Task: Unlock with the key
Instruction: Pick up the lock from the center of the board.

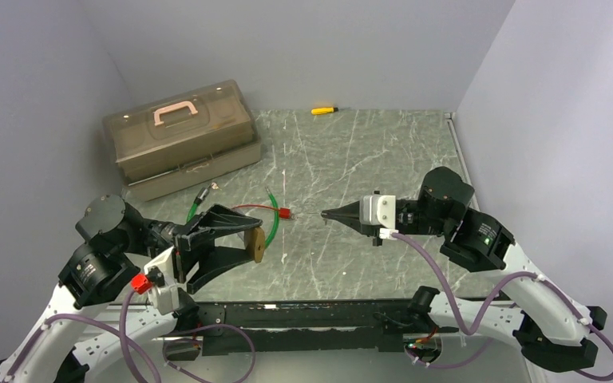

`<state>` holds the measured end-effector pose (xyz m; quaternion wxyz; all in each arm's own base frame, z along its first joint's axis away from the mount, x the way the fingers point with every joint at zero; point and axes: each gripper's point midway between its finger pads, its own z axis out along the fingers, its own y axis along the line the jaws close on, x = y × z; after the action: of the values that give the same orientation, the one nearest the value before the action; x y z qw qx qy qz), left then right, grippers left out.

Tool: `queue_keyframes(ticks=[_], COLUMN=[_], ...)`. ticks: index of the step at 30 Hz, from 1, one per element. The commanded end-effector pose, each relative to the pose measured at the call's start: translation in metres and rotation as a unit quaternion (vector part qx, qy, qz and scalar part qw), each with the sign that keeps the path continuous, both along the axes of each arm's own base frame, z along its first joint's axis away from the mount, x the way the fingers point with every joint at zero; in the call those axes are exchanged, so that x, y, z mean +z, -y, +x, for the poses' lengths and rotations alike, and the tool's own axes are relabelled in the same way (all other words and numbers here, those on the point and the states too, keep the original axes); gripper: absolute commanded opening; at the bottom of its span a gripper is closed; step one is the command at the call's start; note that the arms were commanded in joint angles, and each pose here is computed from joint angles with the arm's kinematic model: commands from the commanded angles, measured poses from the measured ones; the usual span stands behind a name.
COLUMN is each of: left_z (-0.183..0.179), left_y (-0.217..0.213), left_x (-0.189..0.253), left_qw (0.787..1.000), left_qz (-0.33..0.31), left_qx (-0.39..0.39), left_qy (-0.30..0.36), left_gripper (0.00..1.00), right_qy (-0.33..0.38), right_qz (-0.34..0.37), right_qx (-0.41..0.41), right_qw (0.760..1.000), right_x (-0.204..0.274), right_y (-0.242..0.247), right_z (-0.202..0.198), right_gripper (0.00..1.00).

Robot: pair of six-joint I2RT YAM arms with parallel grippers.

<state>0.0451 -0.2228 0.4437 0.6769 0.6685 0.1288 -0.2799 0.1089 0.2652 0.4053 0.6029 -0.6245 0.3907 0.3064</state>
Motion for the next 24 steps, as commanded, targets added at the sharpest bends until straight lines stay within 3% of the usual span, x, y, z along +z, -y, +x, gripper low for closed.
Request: queue_keyframes(ticks=[1,12,18,21,24], left_z=[-0.023,-0.017,0.014,0.038,0.058], left_y=[-0.009,-0.004,0.004,0.005,-0.003], left_x=[0.039,0.016,-0.028,-0.087,-0.143], left_qw=[0.996,0.998,0.998,0.968,0.901], left_qz=[-0.054,-0.033,0.031,0.164,0.267], left_qx=[-0.036,-0.030,0.030,0.078,0.106], left_qy=[0.058,0.045,-0.049,-0.171,-0.325], left_gripper=[0.00,0.00,0.00,0.00,0.00], right_qy=[0.032,0.033,0.035,0.038,0.030], right_qz=[0.017,0.014,0.009,-0.003,-0.022], right_qx=[-0.002,-0.003,-0.008,-0.021,-0.026], right_qw=[0.999,0.999,0.999,0.999,0.999], right_x=[0.010,0.010,0.011,0.004,-0.012], right_y=[-0.003,-0.005,-0.003,0.000,0.001], right_z=[0.005,0.007,0.008,0.013,0.015], right_gripper=[0.00,0.00,0.00,0.00,0.00])
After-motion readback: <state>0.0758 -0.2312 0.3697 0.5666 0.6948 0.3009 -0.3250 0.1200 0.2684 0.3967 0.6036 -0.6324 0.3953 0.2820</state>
